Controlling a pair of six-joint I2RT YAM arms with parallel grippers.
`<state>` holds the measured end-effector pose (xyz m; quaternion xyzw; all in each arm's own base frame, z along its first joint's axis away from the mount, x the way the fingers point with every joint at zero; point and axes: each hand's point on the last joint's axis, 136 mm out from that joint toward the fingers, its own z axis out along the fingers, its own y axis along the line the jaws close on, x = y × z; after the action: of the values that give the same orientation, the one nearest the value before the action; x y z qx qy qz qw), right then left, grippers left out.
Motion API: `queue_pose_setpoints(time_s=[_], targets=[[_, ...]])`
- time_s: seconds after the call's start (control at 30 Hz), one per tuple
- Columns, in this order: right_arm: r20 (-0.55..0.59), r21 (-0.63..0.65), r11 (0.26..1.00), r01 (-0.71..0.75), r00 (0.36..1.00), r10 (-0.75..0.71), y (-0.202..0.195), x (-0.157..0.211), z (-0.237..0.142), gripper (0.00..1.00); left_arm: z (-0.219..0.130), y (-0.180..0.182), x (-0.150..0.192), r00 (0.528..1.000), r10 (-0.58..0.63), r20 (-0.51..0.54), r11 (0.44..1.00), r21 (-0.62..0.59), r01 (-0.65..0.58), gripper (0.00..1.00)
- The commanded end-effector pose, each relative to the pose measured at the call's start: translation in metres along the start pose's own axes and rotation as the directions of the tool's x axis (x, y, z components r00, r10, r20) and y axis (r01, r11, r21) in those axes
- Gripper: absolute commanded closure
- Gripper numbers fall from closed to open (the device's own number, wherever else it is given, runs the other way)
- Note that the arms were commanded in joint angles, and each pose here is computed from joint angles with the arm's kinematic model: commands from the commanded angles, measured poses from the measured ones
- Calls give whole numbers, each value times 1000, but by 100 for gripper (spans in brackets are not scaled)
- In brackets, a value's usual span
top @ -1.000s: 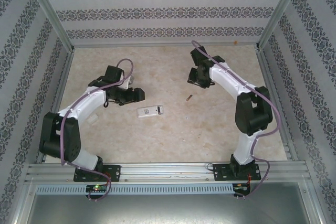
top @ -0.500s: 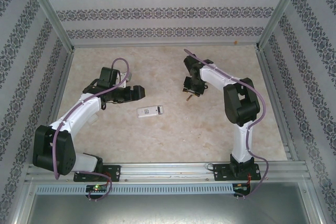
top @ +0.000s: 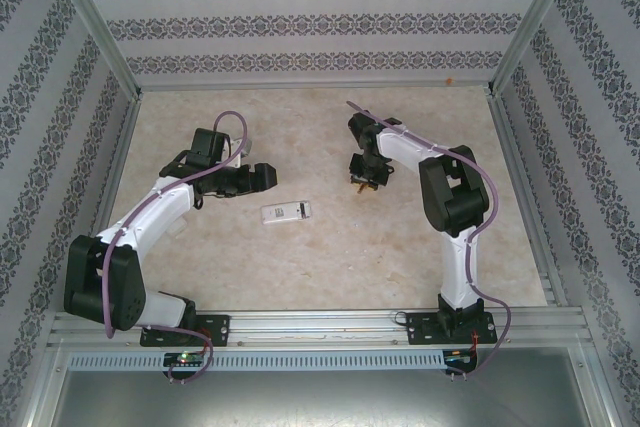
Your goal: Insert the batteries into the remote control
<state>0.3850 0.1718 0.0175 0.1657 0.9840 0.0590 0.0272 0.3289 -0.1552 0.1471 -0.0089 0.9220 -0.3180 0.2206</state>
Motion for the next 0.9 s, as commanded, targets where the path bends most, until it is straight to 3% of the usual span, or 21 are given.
queue_pose_setpoints(time_s=[0.0,0.13,0.23,0.33,0.4,0.43,0.5,0.57,0.67,0.73,0.77,0.87], targets=[[-31,27,999,40,999,-39,-4,10,6,82,3,-4,1,1000,3,7,1000,8,-3,14],[-23,-6,994,112,993,-113,4,10,1,89,2,-4,1,1000,5,8,1000,10,-5,14],[12,-35,961,274,962,-273,14,10,-14,92,2,-5,0,1000,9,9,1000,10,-9,14],[62,-86,847,525,851,-521,27,16,-35,90,2,-5,1,1000,8,5,1000,11,-8,14],[104,-73,687,723,690,-716,35,28,-51,89,2,-5,2,1000,10,3,1000,13,-10,14],[110,-51,558,828,560,-821,37,39,-58,89,2,-4,2,1000,9,3,1000,13,-9,14],[65,1,237,971,237,-969,33,67,-61,90,4,-4,3,1000,11,-1,1000,16,-11,14],[-47,18,-136,991,-135,-990,16,100,-54,91,6,-5,2,1000,12,-4,1000,25,-12,14],[-122,-28,-446,895,-446,-887,-3,138,-43,90,9,-6,0,1000,9,-5,999,38,-9,14],[-171,-60,-578,814,-579,-797,-12,157,-34,90,10,-8,-1,1000,9,-2,999,47,-9,14],[-187,-62,-615,786,-614,-766,-12,161,-31,89,11,-8,-1,1000,9,-2,999,50,-9,14],[-197,-32,-653,756,-646,-738,-2,163,-26,88,11,-7,1,1000,11,-6,999,53,-11,14]])
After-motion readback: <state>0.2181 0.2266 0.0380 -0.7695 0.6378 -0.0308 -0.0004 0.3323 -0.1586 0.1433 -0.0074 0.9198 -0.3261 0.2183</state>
